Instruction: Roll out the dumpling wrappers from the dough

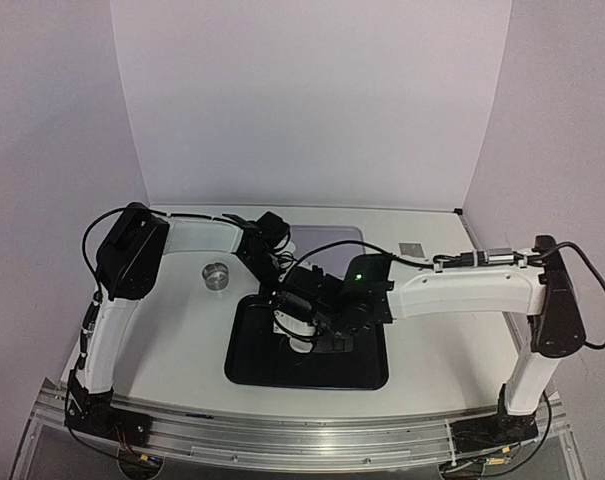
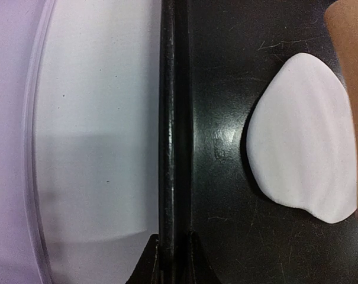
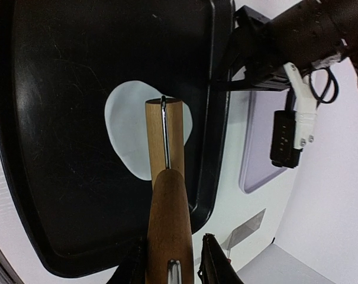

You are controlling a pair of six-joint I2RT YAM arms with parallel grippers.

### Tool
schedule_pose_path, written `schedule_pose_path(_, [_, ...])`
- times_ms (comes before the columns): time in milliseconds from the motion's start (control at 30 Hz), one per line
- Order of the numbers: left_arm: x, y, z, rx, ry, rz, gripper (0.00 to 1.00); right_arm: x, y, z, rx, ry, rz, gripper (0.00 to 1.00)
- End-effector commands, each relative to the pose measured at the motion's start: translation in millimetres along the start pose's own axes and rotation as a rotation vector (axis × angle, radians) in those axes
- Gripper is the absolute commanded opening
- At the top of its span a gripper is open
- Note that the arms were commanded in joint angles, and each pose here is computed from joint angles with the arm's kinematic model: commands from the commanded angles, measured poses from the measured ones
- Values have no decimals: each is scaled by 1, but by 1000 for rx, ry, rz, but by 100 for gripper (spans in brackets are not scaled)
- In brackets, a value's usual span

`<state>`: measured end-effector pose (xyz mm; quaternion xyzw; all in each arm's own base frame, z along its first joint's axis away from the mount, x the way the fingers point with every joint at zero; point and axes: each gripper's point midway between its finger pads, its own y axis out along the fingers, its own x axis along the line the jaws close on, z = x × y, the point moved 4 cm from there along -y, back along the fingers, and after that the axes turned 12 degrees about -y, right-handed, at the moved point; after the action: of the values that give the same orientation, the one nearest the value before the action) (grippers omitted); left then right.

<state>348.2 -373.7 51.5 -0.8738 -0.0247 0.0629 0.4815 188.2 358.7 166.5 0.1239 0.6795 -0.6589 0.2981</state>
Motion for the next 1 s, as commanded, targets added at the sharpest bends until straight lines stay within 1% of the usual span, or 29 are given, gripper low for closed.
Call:
schedule_pose_path(0, [12,-1,0,-1,-12,-91,0,-8,9,-19,-43,85,33,0])
schedule_pose_path(133, [11,0,3,5,-17,-87,0,-11,13,-26,-38,210,44,0])
schedule_pose_path(233, [10,1,5,12,-12,-86,0,-12,11,-28,-38,249,59,0])
schedule_pose_path(500, [11,2,5,11,-8,-84,0,-4,21,-42,-20,200,61,0])
schedule_pose_path(567, [10,2,6,13,-6,-82,0,5,28,-46,-8,157,43,0])
schedule_pose_path(700, [10,1,6,12,-5,-80,0,48,44,-42,72,-23,-33,0])
schedule_pose_path(800, [11,0,6,8,-4,-82,0,91,42,-40,123,-172,-115,0])
schedule_pose_path(867, [12,-1,6,6,-5,-84,0,117,34,-42,112,-210,-182,0])
schedule_pose_path(967, [15,-3,7,5,-8,-87,0,143,20,-42,81,-200,-261,0])
